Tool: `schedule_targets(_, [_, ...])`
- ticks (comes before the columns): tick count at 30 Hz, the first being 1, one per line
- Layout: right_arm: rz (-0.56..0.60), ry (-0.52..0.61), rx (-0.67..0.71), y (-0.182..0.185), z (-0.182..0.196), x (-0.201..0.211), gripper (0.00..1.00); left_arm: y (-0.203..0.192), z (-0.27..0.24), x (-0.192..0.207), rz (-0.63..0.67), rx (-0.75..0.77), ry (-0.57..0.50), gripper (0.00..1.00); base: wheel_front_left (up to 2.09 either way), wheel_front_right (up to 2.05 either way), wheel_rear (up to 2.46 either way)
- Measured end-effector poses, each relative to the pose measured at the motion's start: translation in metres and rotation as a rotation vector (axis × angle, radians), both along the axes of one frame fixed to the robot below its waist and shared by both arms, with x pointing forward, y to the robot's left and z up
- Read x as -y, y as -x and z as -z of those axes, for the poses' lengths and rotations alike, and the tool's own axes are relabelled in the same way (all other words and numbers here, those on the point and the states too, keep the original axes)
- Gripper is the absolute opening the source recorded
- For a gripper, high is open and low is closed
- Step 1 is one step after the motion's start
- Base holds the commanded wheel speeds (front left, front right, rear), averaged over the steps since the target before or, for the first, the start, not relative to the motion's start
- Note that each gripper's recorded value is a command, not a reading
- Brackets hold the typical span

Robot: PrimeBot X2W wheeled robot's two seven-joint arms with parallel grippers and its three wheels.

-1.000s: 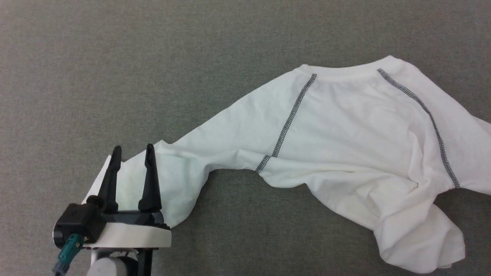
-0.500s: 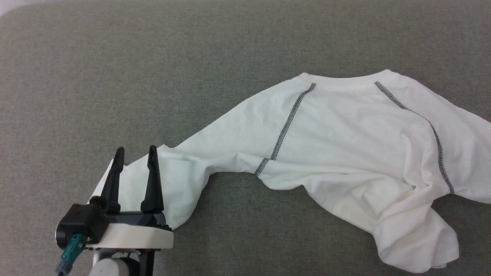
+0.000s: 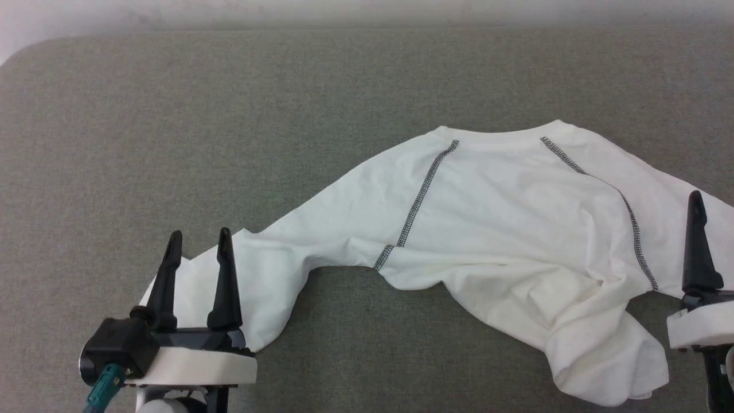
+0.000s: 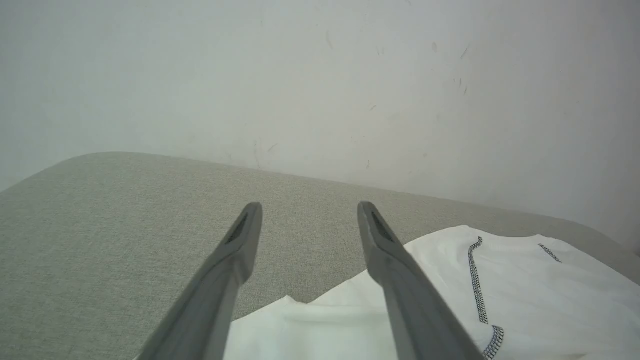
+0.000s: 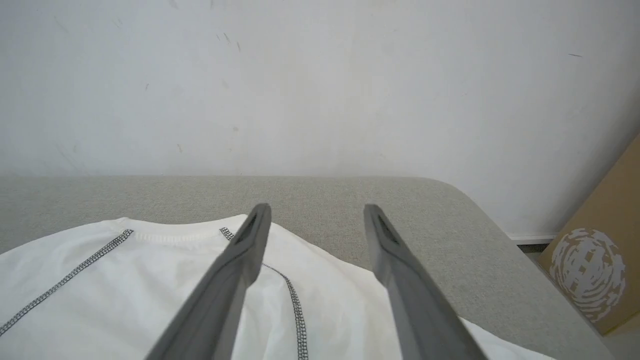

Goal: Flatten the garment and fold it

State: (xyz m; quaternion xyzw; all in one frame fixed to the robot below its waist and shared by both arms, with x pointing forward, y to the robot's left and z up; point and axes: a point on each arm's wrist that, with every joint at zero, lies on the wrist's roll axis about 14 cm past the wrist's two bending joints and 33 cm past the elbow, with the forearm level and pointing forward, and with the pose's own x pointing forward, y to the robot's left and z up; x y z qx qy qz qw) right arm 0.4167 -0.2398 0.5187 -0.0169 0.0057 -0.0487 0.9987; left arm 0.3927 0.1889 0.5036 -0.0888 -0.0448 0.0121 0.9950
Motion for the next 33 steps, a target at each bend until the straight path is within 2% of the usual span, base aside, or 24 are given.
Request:
schedule_targets(4, [0.0,-0.031,0.001,0.013,0.002,0.0,1.0,-0.002,-0.006,0.009,0.043,0.021,-0.015,1.0,0.0,0.0,0.0])
schedule_targets(8, [0.007,-0.029,0.002,0.017,0.001,0.003,1.0,-0.021,-0.019,0.029,0.16,0.028,-0.106,1.0,0.0,0.0,0.0])
schedule_targets(12, [0.006,-0.029,-0.017,0.015,0.008,0.002,1.0,-0.054,-0.034,0.068,0.323,0.014,-0.201,1.0,0.0,0.0,0.0])
schedule_targets(19, [-0.004,-0.032,-0.07,0.007,0.026,-0.001,1.0,-0.094,-0.014,0.136,0.569,-0.137,-0.301,1.0,0.0,0.0,0.0])
schedule_targets(22, [-0.008,-0.033,-0.087,0.001,0.033,-0.003,1.0,-0.104,0.011,0.155,0.655,-0.249,-0.327,1.0,0.0,0.0,0.0])
schedule_targets(25, [-0.013,-0.033,-0.103,-0.004,0.04,-0.005,1.0,-0.109,0.048,0.156,0.708,-0.404,-0.39,1.0,0.0,0.0,0.0])
schedule_targets(33, [0.003,-0.036,-0.158,-0.007,0.061,0.0,1.0,-0.115,0.12,0.14,0.747,-0.746,-0.476,1.0,0.0,0.0,0.0])
